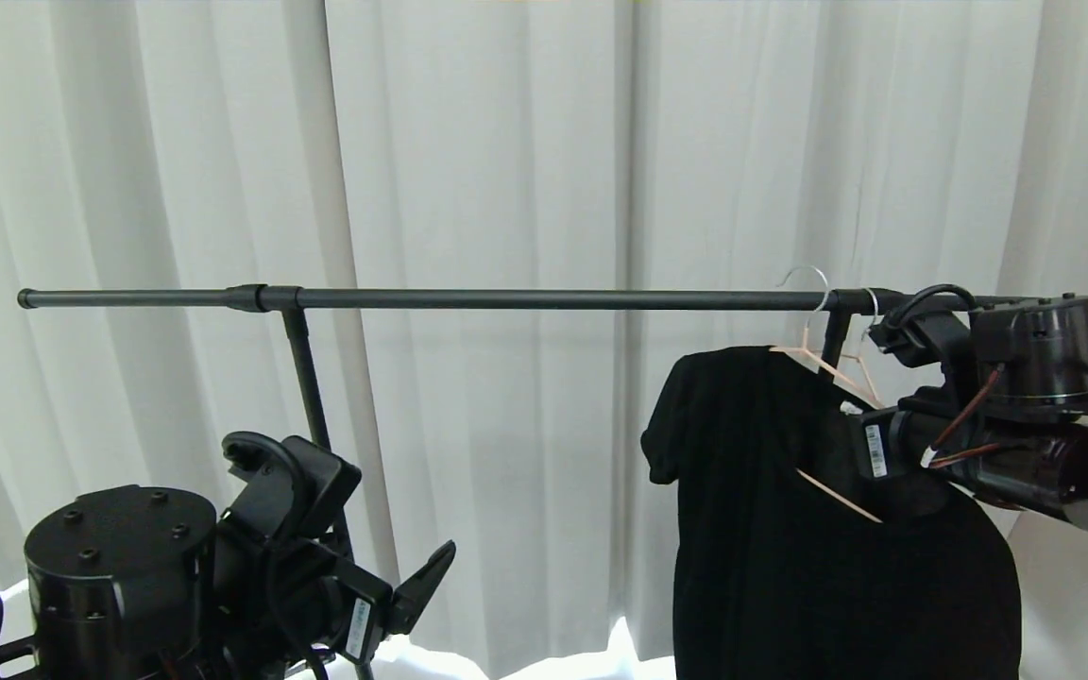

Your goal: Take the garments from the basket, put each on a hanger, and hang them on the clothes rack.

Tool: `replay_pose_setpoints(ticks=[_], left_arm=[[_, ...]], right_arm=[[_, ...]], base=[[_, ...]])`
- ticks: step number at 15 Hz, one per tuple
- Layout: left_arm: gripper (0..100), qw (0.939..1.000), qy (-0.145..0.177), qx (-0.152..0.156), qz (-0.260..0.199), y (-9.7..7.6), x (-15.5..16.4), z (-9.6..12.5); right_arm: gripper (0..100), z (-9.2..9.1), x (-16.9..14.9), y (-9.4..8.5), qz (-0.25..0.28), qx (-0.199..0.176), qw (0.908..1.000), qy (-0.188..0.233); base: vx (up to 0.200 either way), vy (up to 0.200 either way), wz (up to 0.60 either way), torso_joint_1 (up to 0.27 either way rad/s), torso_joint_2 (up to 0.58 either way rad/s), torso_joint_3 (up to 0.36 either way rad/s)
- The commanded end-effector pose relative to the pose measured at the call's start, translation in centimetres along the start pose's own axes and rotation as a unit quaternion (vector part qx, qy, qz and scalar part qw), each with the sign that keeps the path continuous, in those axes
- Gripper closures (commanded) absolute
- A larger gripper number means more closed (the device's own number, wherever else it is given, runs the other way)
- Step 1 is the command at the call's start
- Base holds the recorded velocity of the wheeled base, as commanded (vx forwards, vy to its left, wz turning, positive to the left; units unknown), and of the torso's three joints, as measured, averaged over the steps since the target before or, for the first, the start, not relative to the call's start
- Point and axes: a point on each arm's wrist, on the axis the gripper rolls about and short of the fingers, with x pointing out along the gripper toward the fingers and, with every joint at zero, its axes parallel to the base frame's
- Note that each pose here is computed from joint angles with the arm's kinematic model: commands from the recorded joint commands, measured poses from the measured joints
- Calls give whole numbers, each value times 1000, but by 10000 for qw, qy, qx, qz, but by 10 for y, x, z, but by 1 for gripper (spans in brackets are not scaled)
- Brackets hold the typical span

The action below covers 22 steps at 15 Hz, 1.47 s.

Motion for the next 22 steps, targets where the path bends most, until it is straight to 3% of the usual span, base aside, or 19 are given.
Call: replay_pose_setpoints(ticks=[1, 7, 10, 13, 18, 22], left_arm=[[0, 10000, -5, -1, 2, 0, 0, 0], [0, 9999, -79, -27, 82, 4, -2, 3], [0, 9998, -165, -60, 136, 7, -6, 4], [0, 9994, -258, -110, 199, 10, -11, 6], [0, 9985, -476, -148, 242, 13, -23, 8], [0, 9980, -624, 104, -12, 5, -32, 8]], right_arm=[[100, 1, 2, 2, 18, 6, 10000, -13], [100, 18, 18, 10, 55, 20, 9999, -136], [100, 12, 36, 20, 124, -100, 9999, 61], [100, 21, 55, 27, 118, -62, 9999, 10], [100, 12, 71, 38, 192, -175, 9994, 213], [100, 3, 82, 46, 246, -259, 9987, 373]], base=[[200, 0, 0, 2, 7, -2], [33, 0, 0, 0, 1, 0], [0, 0, 0, 0, 0, 0], [0, 0, 0, 0, 0, 0], [0, 0, 0, 0, 0, 0], [0, 0, 0, 0, 0, 0]])
